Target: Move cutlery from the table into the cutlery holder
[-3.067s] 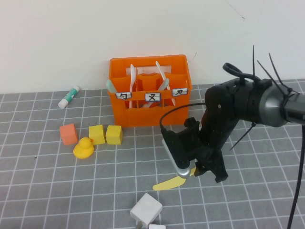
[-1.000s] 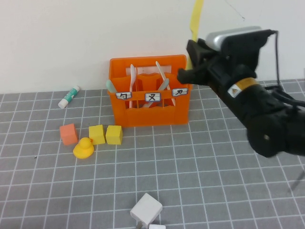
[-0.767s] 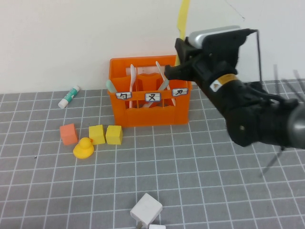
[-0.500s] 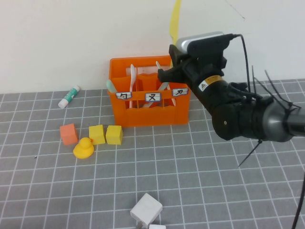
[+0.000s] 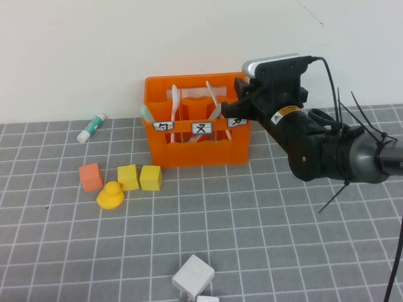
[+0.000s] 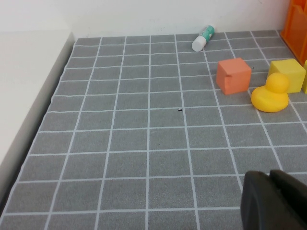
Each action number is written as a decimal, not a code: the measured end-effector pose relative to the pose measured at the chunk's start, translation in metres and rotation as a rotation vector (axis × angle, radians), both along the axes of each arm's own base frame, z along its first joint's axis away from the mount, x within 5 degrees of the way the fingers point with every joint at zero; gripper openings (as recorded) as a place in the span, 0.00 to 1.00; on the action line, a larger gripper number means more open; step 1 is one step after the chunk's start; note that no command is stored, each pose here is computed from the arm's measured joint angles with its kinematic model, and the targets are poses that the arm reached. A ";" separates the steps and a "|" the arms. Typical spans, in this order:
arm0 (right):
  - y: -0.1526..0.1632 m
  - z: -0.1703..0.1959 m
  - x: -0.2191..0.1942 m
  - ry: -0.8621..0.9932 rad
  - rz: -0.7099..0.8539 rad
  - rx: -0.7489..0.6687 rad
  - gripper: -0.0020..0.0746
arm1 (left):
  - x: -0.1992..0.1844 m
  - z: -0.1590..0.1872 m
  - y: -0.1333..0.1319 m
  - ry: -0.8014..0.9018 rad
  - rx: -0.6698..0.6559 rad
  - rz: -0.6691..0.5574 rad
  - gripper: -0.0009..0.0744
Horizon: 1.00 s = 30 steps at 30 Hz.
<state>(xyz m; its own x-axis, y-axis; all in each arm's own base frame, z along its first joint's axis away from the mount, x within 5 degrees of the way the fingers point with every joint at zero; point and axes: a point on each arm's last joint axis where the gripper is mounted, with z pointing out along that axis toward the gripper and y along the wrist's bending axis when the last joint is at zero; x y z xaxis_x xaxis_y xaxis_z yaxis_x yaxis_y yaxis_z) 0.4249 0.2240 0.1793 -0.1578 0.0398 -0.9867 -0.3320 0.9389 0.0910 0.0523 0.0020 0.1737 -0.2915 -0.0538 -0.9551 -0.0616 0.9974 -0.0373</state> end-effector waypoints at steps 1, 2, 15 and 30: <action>0.000 0.000 0.000 0.001 0.000 0.000 0.36 | 0.000 0.000 0.000 0.000 0.000 0.000 0.01; 0.000 0.000 0.000 0.005 0.001 -0.001 0.37 | 0.000 0.000 0.000 0.000 0.000 0.000 0.01; -0.010 0.089 -0.098 -0.100 0.198 -0.098 0.10 | 0.000 0.000 0.000 0.000 0.000 0.000 0.01; -0.115 0.130 -0.278 -0.366 0.362 -0.405 0.02 | 0.000 0.000 0.000 0.000 0.000 0.000 0.01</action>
